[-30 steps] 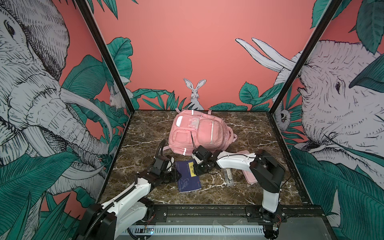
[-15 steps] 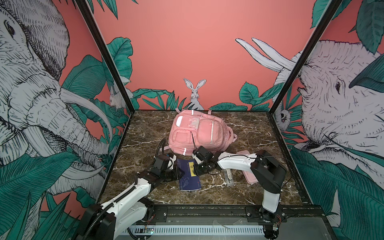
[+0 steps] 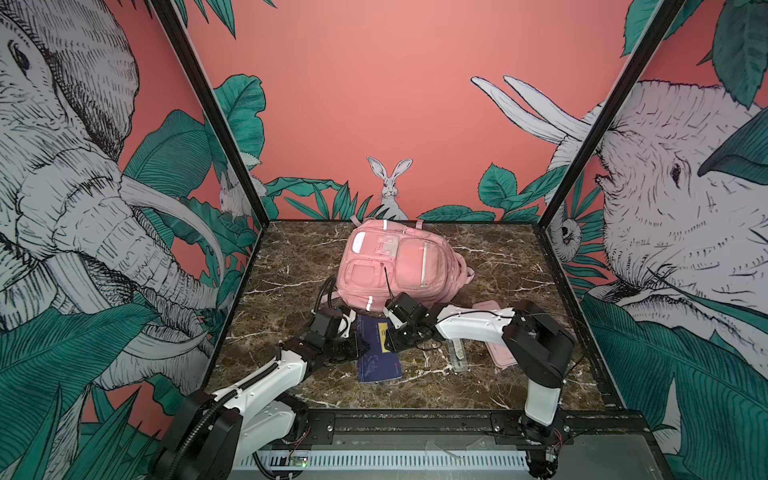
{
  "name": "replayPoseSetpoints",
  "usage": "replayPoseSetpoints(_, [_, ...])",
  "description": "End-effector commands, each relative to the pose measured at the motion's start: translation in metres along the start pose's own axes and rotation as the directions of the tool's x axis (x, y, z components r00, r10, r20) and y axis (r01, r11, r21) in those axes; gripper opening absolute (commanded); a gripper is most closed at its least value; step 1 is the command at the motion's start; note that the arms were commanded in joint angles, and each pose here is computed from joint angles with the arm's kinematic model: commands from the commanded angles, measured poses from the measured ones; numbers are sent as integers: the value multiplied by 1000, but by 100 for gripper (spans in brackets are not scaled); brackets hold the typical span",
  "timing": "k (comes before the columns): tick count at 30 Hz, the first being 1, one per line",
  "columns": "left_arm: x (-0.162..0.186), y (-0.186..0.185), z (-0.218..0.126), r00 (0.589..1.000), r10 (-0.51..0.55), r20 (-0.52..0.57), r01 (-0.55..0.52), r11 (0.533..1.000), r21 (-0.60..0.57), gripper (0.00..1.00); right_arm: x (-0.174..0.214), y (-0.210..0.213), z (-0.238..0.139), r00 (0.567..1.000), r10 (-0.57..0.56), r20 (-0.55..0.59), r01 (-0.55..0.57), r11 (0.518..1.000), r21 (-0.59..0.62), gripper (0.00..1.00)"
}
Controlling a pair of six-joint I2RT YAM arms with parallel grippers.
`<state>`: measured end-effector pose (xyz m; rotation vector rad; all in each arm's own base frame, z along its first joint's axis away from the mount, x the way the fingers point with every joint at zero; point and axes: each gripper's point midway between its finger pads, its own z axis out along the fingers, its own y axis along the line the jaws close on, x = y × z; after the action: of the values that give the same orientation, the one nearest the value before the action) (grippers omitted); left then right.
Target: Pack the student bag
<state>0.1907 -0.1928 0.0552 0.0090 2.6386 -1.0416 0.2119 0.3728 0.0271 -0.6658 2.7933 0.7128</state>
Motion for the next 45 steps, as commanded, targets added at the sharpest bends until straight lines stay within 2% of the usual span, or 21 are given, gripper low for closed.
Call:
replayPoseSetpoints(1, [-17, -28, -4, 998, 53, 39, -57, 994, 89, 0, 28, -20, 8, 997, 12, -71, -7, 997, 72, 40])
replayPoseSetpoints(5, [-25, -37, -12, 994, 95, 58, -100, 991, 90, 0, 16, -27, -16, 1000, 31, -5, -31, 998, 64, 45])
replayPoseSetpoints(10, [-41, -66, -25, 982, 169, 89, -180, 972, 148, 0, -7, -42, -66, 989, 69, 128, -72, 997, 18, 51])
replayPoseSetpoints(14, [-51, -91, -32, 973, 211, 97, -228, 947, 226, 0, -27, -50, -113, 959, 125, 254, -107, 991, -81, 54])
replayPoseSetpoints(17, [-60, -112, -36, 966, 232, 111, -255, 921, 296, 0, -40, -56, -141, 919, 207, 336, -140, 967, -212, 56])
replayPoseSetpoints(22, [-76, -141, -39, 961, 238, 140, -274, 877, 395, 0, -58, -50, -179, 852, 277, 445, -92, 915, -394, 63])
replayPoseSetpoints(27, [-91, -162, -36, 969, 192, 155, -245, 830, 502, 0, -64, -39, -190, 835, 284, 471, -35, 882, -469, 67])
replayPoseSetpoints(33, [-99, -174, -34, 970, 183, 157, -240, 792, 562, 0, -58, -49, -177, 829, 312, 463, -61, 875, -480, 73])
replayPoseSetpoints(37, [-100, -176, -32, 973, 179, 146, -231, 780, 582, 0, -57, -54, -168, 823, 337, 457, -76, 863, -499, 76])
replayPoseSetpoints(45, [-100, -175, -27, 975, 175, 135, -221, 777, 590, 0, -65, -41, -162, 827, 369, 423, -41, 792, -609, 75])
